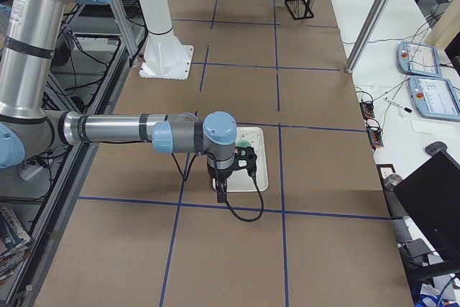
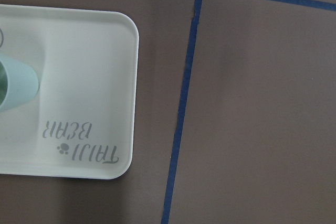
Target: Left arm grabs green cup and hands to right arm on tray
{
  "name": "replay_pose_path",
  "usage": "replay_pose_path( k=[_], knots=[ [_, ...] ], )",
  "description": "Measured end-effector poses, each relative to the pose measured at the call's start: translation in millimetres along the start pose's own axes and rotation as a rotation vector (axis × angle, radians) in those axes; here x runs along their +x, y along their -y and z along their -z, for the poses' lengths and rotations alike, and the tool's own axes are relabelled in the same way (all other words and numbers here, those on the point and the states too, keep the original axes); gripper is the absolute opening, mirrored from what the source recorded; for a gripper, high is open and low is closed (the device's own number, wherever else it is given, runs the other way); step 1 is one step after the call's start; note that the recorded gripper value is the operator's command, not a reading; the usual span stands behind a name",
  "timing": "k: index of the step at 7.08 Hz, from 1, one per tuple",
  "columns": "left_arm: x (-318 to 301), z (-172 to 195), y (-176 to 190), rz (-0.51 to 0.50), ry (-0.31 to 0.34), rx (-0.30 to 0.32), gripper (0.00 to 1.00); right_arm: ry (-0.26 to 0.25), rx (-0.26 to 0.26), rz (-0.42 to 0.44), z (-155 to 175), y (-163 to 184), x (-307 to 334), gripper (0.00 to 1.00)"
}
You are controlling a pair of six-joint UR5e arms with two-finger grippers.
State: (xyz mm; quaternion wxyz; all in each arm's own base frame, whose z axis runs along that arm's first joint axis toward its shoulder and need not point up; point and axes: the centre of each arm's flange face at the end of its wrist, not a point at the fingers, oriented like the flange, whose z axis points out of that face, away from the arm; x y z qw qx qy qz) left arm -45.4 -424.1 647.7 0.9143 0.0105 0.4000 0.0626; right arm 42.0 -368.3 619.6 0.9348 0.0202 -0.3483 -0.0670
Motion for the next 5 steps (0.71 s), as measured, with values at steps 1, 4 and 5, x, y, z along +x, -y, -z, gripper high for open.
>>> replay_pose_path(
  k=[1,4,5],
  knots=[
    [0.4,0.3,0.2,-0.001,0.0,0.001,1.0,0.007,0.001,0.001,0.2,0.4,-0.8,1.0],
    [1.4,0.8,0.9,-0.004,0.0,0.002,1.0,0.027,0.004,0.002,0.9,0.9,-3.4,1.0],
    [1.4,0.7,1.0,-0.004,0.0,0.002,1.0,0.027,0.005,0.003,1.2,1.1,-3.7,1.0]
  ],
)
